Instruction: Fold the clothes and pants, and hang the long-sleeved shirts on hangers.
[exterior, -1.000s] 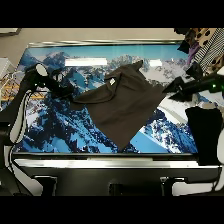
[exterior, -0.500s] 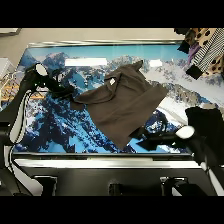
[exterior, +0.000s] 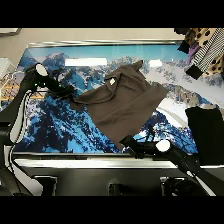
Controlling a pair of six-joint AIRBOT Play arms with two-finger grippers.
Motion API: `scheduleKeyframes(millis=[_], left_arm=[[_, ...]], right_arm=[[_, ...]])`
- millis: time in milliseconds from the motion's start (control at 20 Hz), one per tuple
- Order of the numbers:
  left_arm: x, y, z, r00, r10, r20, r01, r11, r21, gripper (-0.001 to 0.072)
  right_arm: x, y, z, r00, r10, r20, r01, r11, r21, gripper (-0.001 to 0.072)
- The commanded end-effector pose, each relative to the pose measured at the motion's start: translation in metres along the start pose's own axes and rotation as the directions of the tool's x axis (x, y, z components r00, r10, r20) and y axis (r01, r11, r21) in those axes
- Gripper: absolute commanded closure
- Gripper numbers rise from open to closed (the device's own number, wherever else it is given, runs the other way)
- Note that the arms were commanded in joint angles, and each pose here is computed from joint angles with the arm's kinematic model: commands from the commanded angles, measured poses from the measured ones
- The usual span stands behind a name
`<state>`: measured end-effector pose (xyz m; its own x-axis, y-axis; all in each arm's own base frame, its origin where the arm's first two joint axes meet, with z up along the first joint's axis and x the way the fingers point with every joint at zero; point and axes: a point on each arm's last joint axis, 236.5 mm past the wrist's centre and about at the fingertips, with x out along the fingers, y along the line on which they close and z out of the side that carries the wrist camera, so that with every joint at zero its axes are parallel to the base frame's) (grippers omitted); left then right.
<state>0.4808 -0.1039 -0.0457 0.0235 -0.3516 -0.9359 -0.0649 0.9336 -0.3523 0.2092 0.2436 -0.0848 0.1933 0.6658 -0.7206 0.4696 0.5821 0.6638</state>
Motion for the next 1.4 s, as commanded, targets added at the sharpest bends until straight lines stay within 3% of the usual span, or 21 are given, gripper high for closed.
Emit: scheduleKeyframes(millis=[0,200,250,300,350,450,550,800,1000,1100,1350], left_arm=[[0.001,0.001,0.000,1.000,0.001,0.000,-0.001,1.000,0.001,0.0693],[0.001,0.001,0.000,1.000,0.001,-0.002,-0.001,1.000,0.000,0.0693],[0.002,0.001,0.000,1.000,0.001,-0.002,-0.001,1.000,0.000,0.0693],[0.002,0.001,0.000,1.000,0.001,-0.002,-0.001,1.000,0.000,0.0693],[0.002,0.001,0.000,1.000,0.001,-0.003,-0.001,1.000,0.000,0.0693],[0.002,0.001,0.000,1.000,0.001,-0.003,-0.001,1.000,0.000,0.0694],[0.002,0.001,0.000,1.000,0.001,-0.003,-0.001,1.000,0.000,0.0693],[-0.028,0.000,0.015,0.997,-0.008,0.075,0.008,1.000,0.005,0.0694],[-0.140,-0.014,0.047,0.939,-0.051,0.341,0.037,0.998,0.046,0.0694],[-0.220,-0.029,0.053,0.841,-0.105,0.531,0.074,0.994,0.079,0.0694],[-0.434,-0.080,-0.018,0.434,-0.198,0.879,0.047,0.979,0.198,0.0694]], right_arm=[[0.005,0.003,0.017,0.997,0.019,0.079,-0.021,1.000,0.019,0.0052],[0.012,-0.001,0.020,0.997,0.013,0.077,-0.018,0.998,0.061,0.0059],[0.014,0.000,0.020,0.997,0.020,0.072,-0.025,0.998,0.059,0.0092],[0.016,0.000,0.020,0.997,0.025,0.069,-0.029,0.998,0.056,0.0172],[0.016,0.001,0.020,0.997,0.031,0.068,-0.034,0.998,0.053,0.0208],[0.017,0.002,0.019,0.997,0.034,0.066,-0.037,0.999,0.037,0.0420],[0.017,0.004,0.017,0.998,0.039,0.056,-0.039,0.999,0.003,0.0679],[-0.012,0.070,0.026,0.978,0.189,0.089,-0.173,0.972,-0.157,0.0683],[-0.113,0.157,0.081,0.898,0.375,0.229,-0.279,0.889,-0.364,0.0683],[-0.183,0.202,0.097,0.842,0.453,0.292,-0.270,0.823,-0.500,0.0683],[-0.353,0.300,0.045,0.723,0.595,0.352,-0.050,0.553,-0.832,0.0683]])
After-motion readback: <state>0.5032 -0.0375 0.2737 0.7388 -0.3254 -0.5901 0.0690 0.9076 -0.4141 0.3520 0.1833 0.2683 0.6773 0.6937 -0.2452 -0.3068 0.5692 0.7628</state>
